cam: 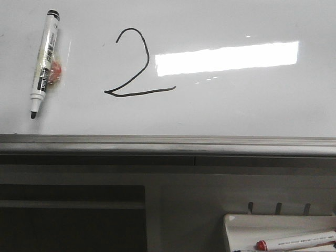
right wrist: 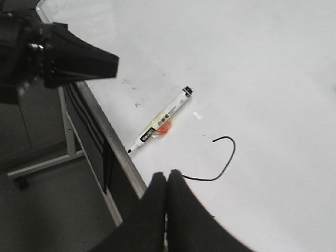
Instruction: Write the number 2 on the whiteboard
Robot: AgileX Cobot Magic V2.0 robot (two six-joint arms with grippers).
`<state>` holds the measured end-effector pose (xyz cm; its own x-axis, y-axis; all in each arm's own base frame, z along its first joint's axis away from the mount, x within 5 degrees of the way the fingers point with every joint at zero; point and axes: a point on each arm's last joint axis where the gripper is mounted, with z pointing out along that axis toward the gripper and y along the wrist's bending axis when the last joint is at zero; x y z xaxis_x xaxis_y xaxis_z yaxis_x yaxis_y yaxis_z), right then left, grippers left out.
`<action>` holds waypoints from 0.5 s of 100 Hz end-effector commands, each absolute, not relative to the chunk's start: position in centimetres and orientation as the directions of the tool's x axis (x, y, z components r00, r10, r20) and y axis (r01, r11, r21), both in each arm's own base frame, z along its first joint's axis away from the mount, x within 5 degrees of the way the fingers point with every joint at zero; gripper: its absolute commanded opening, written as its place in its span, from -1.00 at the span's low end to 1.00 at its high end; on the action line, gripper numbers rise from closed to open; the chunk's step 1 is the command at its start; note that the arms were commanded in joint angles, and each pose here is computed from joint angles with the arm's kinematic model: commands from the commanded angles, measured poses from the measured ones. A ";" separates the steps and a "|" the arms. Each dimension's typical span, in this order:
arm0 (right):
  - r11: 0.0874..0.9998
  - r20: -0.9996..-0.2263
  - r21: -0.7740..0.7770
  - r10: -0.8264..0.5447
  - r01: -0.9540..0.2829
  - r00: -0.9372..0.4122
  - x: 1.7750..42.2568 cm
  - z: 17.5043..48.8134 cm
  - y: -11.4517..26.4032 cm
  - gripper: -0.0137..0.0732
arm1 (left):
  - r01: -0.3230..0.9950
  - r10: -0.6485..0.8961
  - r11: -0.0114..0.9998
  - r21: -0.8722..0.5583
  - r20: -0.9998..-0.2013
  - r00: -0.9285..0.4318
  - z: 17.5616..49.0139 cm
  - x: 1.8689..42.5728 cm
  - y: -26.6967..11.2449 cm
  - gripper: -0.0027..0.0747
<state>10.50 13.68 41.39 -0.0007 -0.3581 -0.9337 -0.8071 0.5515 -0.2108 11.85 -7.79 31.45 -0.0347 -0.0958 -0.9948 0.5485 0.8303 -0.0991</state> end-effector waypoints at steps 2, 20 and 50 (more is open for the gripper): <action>0.580 -0.953 -0.270 -0.275 -0.768 0.127 9.1 42.4 11.4 -0.82 | 0.563 -0.132 0.826 -0.029 -0.981 0.143 34.2 9.8 -6.5 -0.98; 0.606 -0.951 -0.307 -0.185 -0.734 0.246 6.2 39.3 7.6 -0.82 | 0.528 -0.005 0.843 0.099 -0.982 0.191 34.1 7.0 -4.5 -0.98; 0.614 -0.947 -0.316 -0.161 -0.723 0.277 3.8 33.8 4.5 -0.82 | 0.480 0.068 0.870 0.114 -0.991 0.113 32.8 4.4 -2.1 -0.98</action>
<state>4.13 4.83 33.08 0.1931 -0.2308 -0.9536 -0.7486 0.5936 -0.2952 4.86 -2.48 31.67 0.0633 0.0879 -0.9941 0.4899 0.8651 0.1077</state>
